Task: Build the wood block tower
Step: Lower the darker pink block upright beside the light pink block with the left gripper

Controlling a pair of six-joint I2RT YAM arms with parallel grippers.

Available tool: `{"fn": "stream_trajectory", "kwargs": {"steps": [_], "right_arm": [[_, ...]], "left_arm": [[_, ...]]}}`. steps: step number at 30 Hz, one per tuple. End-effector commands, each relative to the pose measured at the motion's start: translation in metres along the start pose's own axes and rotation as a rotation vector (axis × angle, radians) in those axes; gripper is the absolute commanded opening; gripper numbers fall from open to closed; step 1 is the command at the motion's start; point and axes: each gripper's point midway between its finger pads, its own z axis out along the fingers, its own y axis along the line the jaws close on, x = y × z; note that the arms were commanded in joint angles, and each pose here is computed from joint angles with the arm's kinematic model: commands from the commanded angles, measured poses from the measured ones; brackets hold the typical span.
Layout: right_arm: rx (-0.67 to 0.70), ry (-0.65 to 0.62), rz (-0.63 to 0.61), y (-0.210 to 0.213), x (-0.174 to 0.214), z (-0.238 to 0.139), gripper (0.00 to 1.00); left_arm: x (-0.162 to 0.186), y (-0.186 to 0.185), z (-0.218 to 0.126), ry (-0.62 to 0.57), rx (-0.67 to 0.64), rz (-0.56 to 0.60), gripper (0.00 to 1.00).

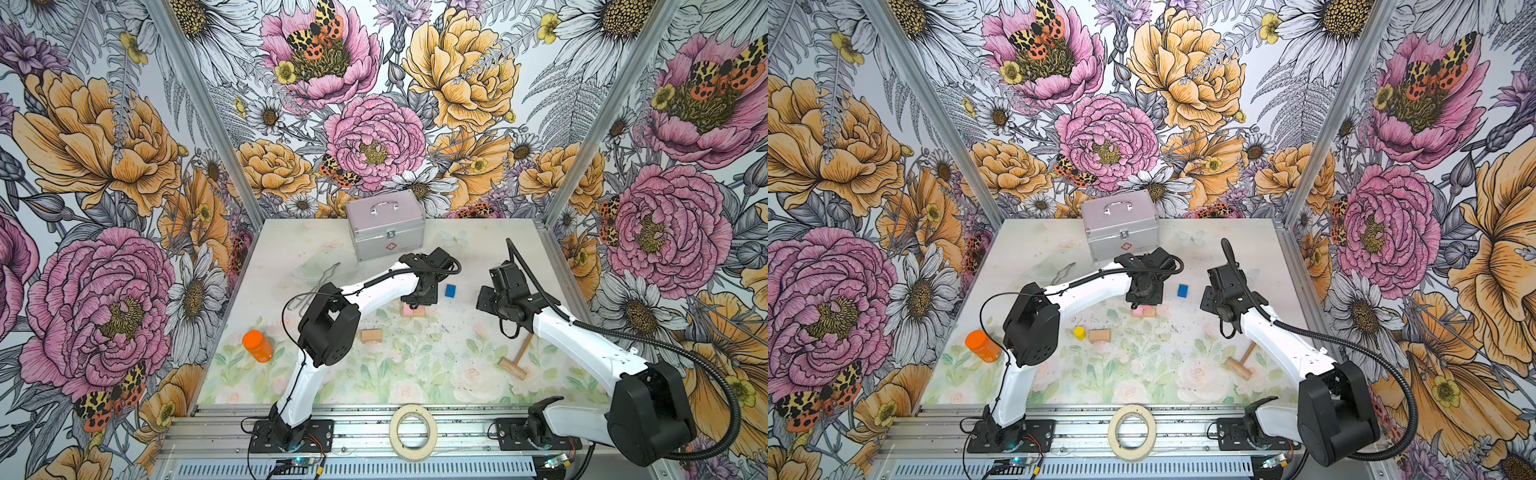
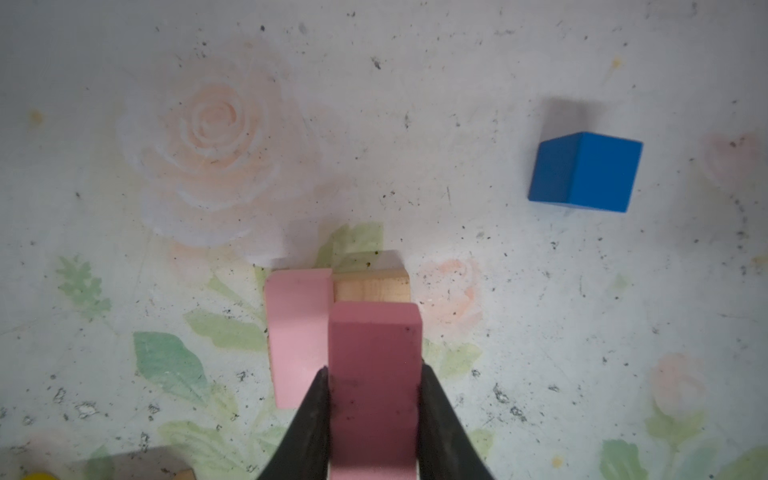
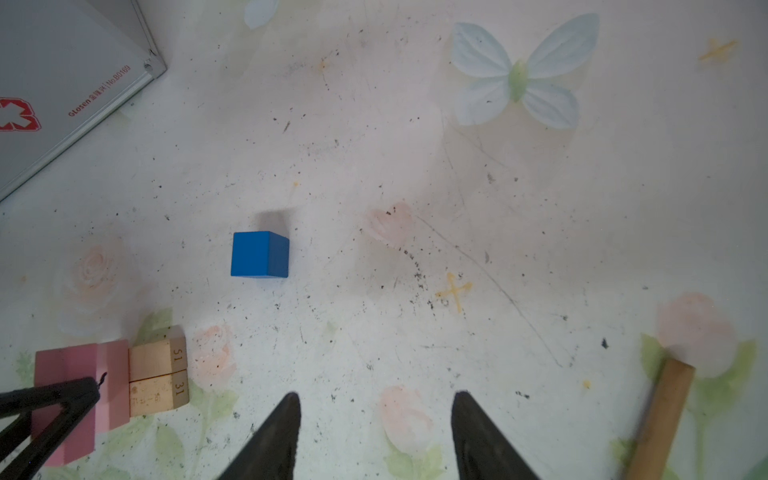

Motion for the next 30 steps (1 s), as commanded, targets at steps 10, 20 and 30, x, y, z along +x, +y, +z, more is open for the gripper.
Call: {"fn": "stream_trajectory", "kwargs": {"steps": [10, 20, 30], "right_arm": [[0.005, -0.027, 0.021, -0.005, -0.003, -0.002, 0.6], [0.007, -0.026, 0.026, -0.006, -0.003, -0.002, 0.6], [0.007, -0.022, 0.024, -0.006, -0.001, -0.001, 0.6]], "left_arm": [[0.004, -0.014, 0.007, 0.017, 0.016, -0.017, 0.0], [0.006, -0.011, 0.011, 0.02, -0.004, -0.025, 0.05], [0.007, -0.007, 0.016, 0.022, -0.032, -0.031, 0.08]]}}
